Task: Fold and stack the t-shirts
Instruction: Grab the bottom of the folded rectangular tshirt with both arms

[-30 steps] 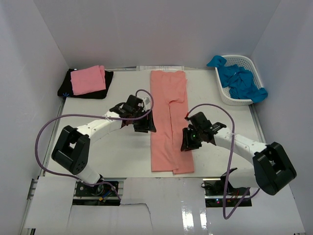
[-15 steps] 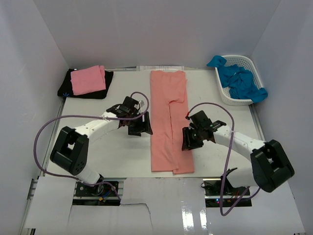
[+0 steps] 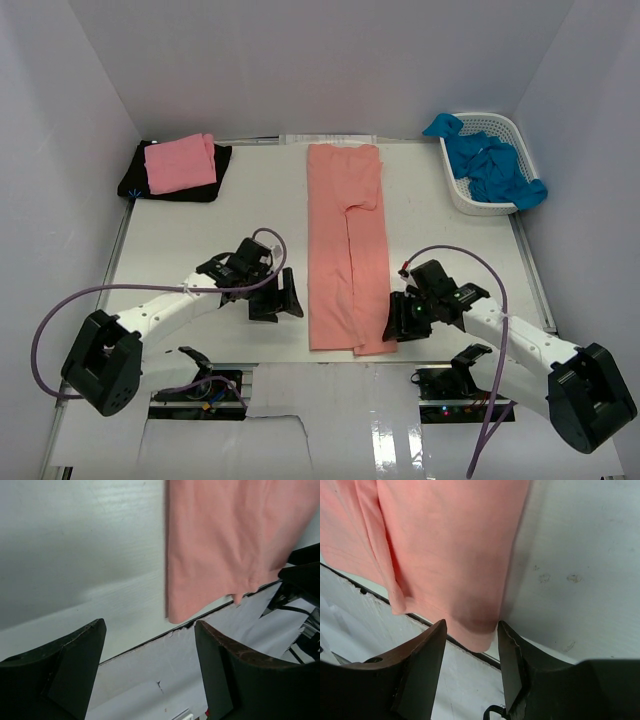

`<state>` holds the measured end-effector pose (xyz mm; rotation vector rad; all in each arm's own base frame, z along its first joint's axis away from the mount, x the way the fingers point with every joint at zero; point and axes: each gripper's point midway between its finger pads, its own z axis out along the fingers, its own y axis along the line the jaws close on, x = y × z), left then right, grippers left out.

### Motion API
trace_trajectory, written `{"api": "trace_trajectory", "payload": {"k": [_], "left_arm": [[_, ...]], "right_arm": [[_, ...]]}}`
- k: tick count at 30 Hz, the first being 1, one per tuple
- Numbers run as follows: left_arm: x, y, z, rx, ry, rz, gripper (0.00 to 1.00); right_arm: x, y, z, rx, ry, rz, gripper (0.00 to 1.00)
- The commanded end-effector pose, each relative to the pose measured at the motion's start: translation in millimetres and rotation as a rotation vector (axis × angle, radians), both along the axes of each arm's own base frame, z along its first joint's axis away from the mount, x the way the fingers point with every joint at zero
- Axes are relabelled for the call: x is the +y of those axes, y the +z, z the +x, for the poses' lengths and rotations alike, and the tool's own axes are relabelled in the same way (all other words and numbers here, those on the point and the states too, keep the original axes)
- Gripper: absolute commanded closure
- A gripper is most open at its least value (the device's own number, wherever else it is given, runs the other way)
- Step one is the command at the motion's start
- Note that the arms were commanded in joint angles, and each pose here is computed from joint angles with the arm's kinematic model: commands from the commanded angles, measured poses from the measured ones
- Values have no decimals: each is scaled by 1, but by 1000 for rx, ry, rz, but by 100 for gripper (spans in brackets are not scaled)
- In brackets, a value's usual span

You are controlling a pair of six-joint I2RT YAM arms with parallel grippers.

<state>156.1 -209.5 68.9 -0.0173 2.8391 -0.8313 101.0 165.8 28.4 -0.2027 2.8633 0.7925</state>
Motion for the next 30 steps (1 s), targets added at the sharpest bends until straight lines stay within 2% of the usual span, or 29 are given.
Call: {"api": "trace_trajectory", "payload": {"k": [1, 9, 11, 15, 20, 22, 27, 30], "left_arm": [[-2, -12, -12, 25, -1, 59, 17], [-16, -31, -27, 36, -8, 67, 17], [-18, -32, -26, 31, -2, 62, 17], [-22, -37, -22, 29, -7, 77, 16], [-26, -43, -19, 13, -5, 98, 16], [-28, -44, -18, 11, -1, 92, 16], [-32, -44, -20, 10, -7, 76, 19], [-36, -44, -23, 10, -20, 67, 25]], "right_arm": [[1, 2, -10, 44, -22, 24, 48], [-5, -9, -20, 75, -48, 19, 49], [-5, -12, -21, 79, -49, 17, 53], [-7, -17, -22, 91, -55, 4, 69], [-8, -20, -22, 89, -56, -4, 78], [-8, -19, -22, 89, -58, -4, 85], [-8, -18, -22, 85, -57, -1, 87], [-8, -18, -21, 83, -58, -4, 88]]}}
